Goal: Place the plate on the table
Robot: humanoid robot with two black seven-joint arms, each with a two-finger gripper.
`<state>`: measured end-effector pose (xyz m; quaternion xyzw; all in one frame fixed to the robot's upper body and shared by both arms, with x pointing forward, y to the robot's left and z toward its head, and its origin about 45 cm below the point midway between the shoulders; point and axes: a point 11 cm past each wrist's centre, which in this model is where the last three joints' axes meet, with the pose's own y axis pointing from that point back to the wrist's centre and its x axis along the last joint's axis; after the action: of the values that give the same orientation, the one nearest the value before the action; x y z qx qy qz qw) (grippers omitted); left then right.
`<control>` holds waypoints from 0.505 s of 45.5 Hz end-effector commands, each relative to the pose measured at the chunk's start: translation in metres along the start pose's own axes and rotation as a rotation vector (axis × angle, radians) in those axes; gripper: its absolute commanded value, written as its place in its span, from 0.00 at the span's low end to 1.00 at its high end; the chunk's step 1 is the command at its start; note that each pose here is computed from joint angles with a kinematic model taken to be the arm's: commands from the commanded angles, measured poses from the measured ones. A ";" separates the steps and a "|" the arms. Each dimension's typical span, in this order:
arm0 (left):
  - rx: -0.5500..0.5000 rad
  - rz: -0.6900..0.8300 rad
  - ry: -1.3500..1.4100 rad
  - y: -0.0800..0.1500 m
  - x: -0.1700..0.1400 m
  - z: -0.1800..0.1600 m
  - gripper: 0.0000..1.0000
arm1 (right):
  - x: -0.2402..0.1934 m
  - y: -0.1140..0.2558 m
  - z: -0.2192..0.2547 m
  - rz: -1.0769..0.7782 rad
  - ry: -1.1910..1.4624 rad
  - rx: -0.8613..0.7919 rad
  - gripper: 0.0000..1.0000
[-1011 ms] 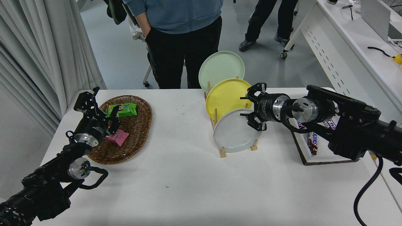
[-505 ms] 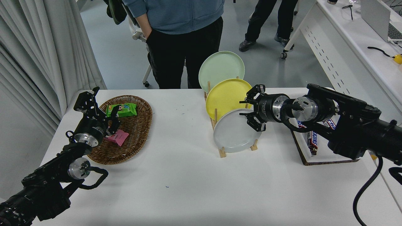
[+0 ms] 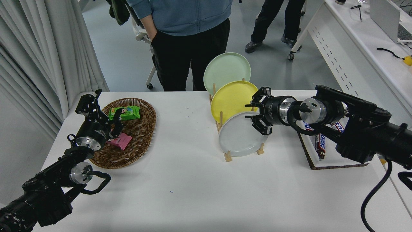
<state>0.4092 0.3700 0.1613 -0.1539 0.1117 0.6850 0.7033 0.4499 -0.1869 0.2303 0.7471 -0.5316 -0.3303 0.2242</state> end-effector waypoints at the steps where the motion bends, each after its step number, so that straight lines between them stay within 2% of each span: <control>1: -0.001 -0.001 0.001 0.000 0.000 0.000 1.00 | 0.001 0.000 0.000 0.005 -0.001 0.002 0.24; 16: 0.000 0.000 0.000 0.000 0.000 0.000 1.00 | 0.003 0.001 -0.003 0.024 -0.010 0.012 0.23; 23: 0.000 0.000 0.000 0.000 0.000 0.000 1.00 | 0.003 0.000 -0.002 0.021 -0.010 0.009 0.18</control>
<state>0.4093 0.3700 0.1614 -0.1543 0.1116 0.6850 0.7032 0.4516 -0.1894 0.2312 0.7417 -0.5406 -0.3291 0.2220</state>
